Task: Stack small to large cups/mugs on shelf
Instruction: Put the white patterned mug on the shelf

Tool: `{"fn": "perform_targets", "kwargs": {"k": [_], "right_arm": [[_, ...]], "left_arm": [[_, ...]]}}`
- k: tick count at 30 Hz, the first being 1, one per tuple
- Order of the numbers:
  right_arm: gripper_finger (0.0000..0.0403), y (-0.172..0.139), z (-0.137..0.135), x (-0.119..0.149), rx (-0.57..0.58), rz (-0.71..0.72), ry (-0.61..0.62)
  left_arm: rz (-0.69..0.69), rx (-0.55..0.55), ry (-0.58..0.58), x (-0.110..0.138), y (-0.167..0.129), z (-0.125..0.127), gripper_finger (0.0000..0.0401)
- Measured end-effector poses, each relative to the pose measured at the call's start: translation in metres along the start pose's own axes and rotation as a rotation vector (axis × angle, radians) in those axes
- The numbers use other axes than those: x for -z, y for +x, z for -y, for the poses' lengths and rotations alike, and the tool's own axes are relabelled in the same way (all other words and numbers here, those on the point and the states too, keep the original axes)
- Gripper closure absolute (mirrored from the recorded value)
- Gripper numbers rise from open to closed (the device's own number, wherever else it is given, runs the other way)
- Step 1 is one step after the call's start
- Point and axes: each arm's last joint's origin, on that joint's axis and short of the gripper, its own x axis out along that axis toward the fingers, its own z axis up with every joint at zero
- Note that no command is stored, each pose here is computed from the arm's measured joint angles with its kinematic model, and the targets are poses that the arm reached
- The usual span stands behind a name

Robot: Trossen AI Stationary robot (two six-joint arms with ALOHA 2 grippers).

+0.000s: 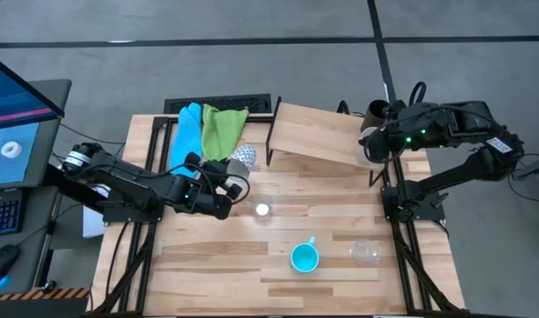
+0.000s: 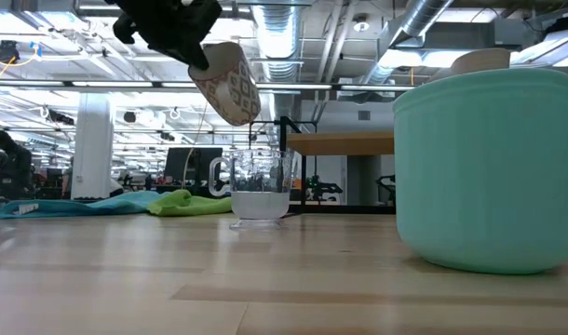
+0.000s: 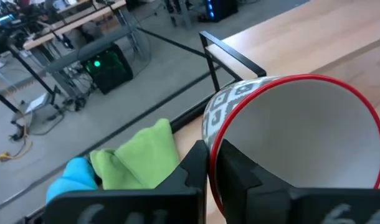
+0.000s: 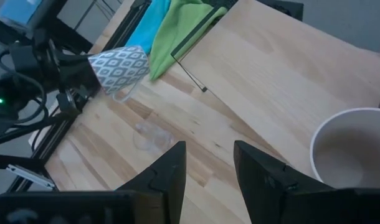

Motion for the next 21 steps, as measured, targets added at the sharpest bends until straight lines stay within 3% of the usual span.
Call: {"fn": "perform_targets", "kwargs": {"k": [10, 16, 21], "right_arm": [[0.0248, 0.000, 0.000, -0.001, 0.004, 0.002, 0.024], [0.0248, 0.000, 0.000, -0.001, 0.004, 0.002, 0.022], [0.0248, 0.000, 0.000, -0.001, 0.004, 0.002, -0.028]], "left_arm": [[-0.033, 0.069, -0.053, -0.011, -0.006, -0.003, 0.0399], [-0.153, 0.308, -0.192, -0.037, -0.018, -0.009, 0.0387], [-0.100, 0.500, -0.341, -0.072, -0.037, -0.023, 0.0397]]}}
